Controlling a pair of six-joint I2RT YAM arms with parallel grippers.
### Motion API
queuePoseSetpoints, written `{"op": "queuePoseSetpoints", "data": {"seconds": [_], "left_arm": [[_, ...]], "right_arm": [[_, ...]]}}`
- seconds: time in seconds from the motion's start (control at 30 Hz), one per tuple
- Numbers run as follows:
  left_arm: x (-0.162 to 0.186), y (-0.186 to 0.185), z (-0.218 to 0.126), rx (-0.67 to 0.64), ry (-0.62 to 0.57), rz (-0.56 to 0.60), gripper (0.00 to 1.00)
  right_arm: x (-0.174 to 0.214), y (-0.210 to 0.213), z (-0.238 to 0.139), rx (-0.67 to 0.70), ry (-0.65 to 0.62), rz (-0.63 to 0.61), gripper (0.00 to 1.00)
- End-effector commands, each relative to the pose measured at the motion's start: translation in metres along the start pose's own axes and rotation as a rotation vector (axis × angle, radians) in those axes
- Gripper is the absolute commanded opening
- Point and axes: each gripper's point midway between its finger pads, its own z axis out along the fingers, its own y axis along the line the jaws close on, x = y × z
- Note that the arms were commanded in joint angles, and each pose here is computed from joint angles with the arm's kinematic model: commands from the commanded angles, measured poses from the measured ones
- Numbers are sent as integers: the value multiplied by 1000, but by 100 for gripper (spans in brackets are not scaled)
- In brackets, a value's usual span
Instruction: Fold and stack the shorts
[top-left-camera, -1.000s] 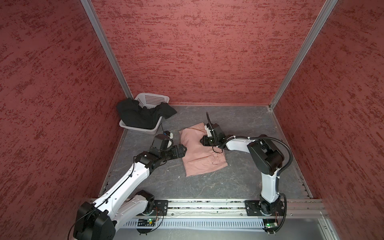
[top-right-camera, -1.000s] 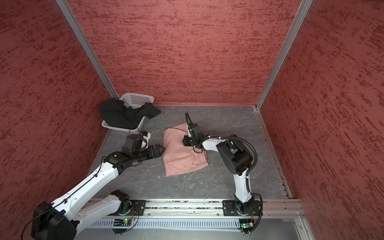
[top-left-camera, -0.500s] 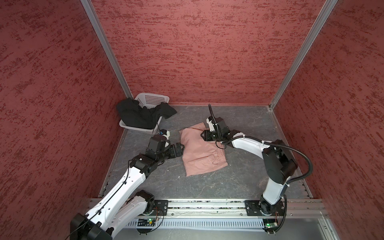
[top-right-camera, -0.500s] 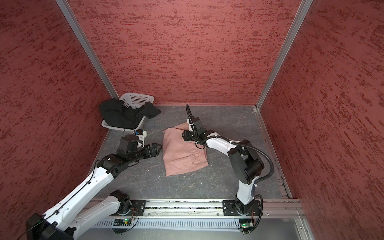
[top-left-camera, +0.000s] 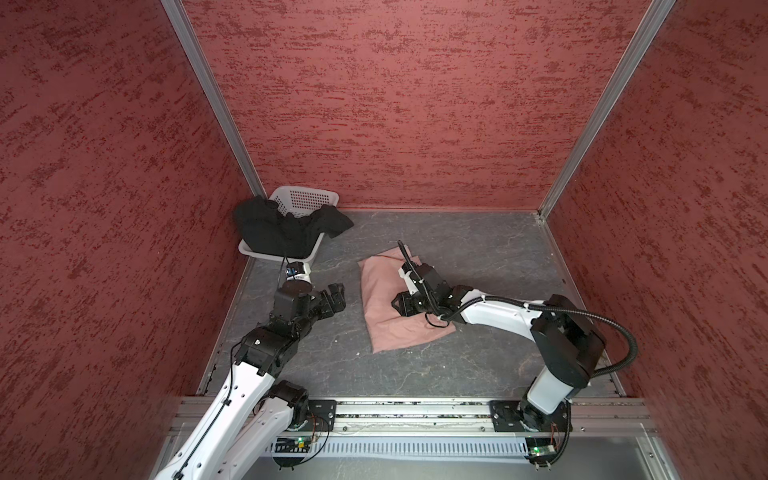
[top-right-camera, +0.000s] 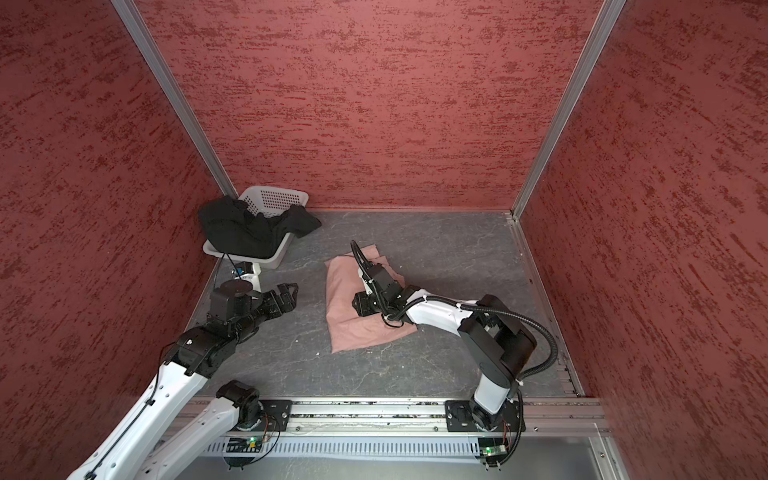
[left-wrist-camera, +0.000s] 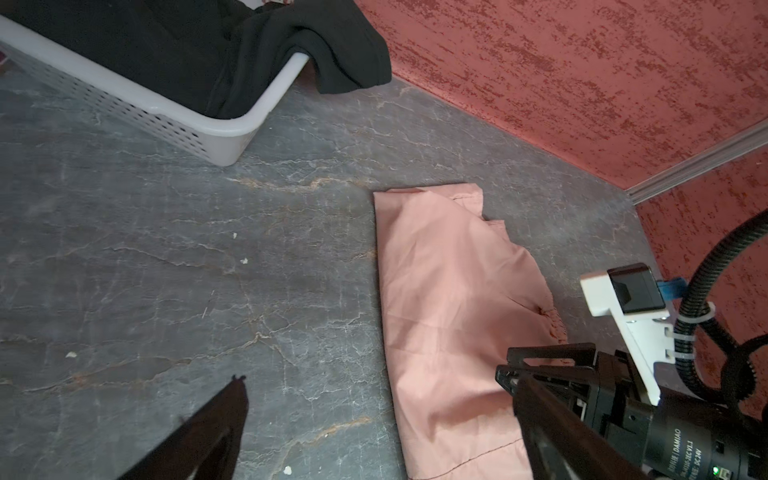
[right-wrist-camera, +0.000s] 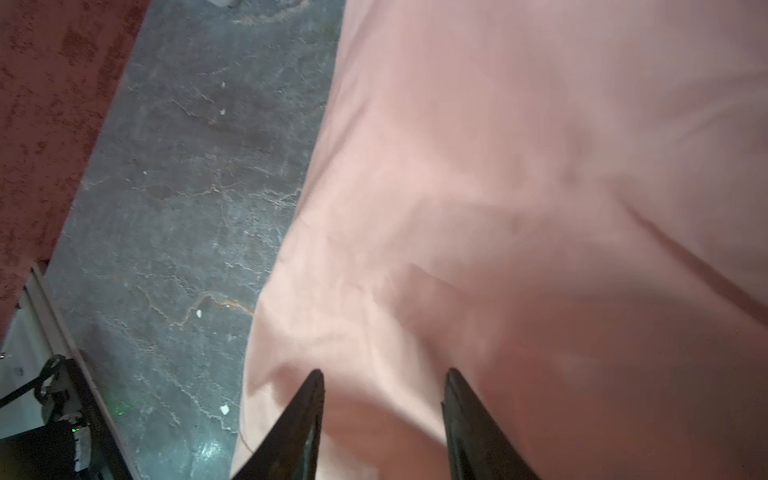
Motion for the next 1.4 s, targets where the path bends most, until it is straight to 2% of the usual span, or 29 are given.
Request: {"op": "queuePoseSetpoints", "data": {"seconds": [0.0,0.17,0.37,0.63,0.9,1.17,1.37], "left_arm": [[-11,14,1,-80,-24,-16,99],[-22,27,6,-137,6,-101,99],[-24,30,12,-139,19,-175,99],[-24,33,18,-148,18,-209,99],[-23,32,18,-143,26,-222,99],[-24,18,21,-75,44,-236,99],[-23,6,23,-42,82,-152,99]], "right_arm": [[-22,8,2,-15,-60,-46,42],[-21,16,20,16,-4,-126,38],[-3,11,30,28,56,-135,36],[18,9,46,37,138,-116,30],[32,-14,53,132,164,-87,25],[35,-49,48,161,162,36,21],[32,-81,33,184,130,154,19]]}}
